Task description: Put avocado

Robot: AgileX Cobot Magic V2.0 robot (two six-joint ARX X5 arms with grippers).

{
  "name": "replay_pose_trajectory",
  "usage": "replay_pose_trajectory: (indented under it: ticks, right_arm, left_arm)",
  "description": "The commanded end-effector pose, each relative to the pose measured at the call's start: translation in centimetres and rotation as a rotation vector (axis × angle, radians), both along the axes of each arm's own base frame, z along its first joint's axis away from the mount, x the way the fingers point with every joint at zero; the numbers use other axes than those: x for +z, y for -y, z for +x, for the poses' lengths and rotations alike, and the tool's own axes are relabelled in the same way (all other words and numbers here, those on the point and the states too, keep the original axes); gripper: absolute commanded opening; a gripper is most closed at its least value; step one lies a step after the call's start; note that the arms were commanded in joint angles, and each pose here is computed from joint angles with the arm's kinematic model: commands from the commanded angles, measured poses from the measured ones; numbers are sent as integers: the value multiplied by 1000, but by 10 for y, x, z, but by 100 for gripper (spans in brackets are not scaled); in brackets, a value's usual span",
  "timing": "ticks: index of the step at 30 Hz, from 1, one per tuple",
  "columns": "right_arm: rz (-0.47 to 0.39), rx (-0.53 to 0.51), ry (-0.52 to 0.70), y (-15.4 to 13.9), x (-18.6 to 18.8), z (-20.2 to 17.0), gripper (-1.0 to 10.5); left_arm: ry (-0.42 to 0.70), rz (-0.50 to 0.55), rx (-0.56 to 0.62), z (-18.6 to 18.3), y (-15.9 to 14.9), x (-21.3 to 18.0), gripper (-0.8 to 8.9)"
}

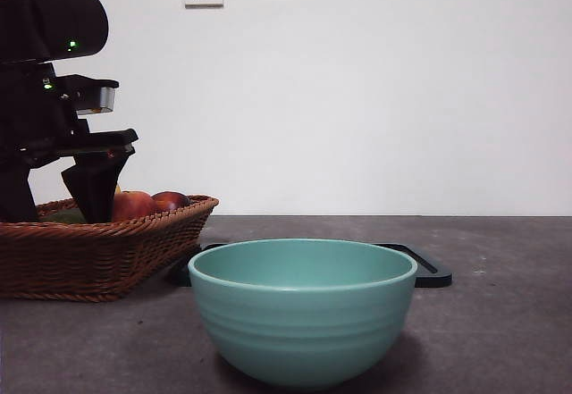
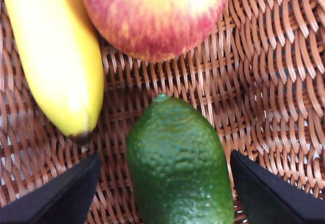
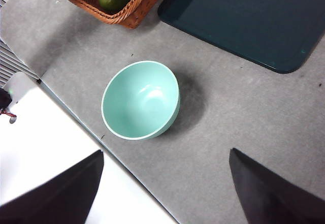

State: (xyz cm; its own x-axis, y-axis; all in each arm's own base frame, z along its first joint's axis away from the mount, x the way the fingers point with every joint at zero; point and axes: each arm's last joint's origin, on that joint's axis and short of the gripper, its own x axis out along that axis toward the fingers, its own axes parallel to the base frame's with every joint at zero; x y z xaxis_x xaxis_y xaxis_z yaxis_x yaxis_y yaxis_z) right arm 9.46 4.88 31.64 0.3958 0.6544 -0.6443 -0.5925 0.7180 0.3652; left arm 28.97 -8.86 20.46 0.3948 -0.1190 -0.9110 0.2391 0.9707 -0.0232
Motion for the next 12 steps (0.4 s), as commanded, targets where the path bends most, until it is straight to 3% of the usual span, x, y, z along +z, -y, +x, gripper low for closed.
replay_pose_trajectory:
  ticks: [1, 6, 12]
  right_arm:
    - [10, 1, 12, -1, 4, 1, 398]
    - [11, 1, 13, -1, 4, 1, 398]
    - [10, 1, 13, -1, 4, 1, 398]
  left_arm:
    - [13, 6, -17, 5, 3, 1, 318]
    - [11, 7, -17, 5, 3, 1, 297]
    - [-2, 8, -16, 4, 3, 0, 180]
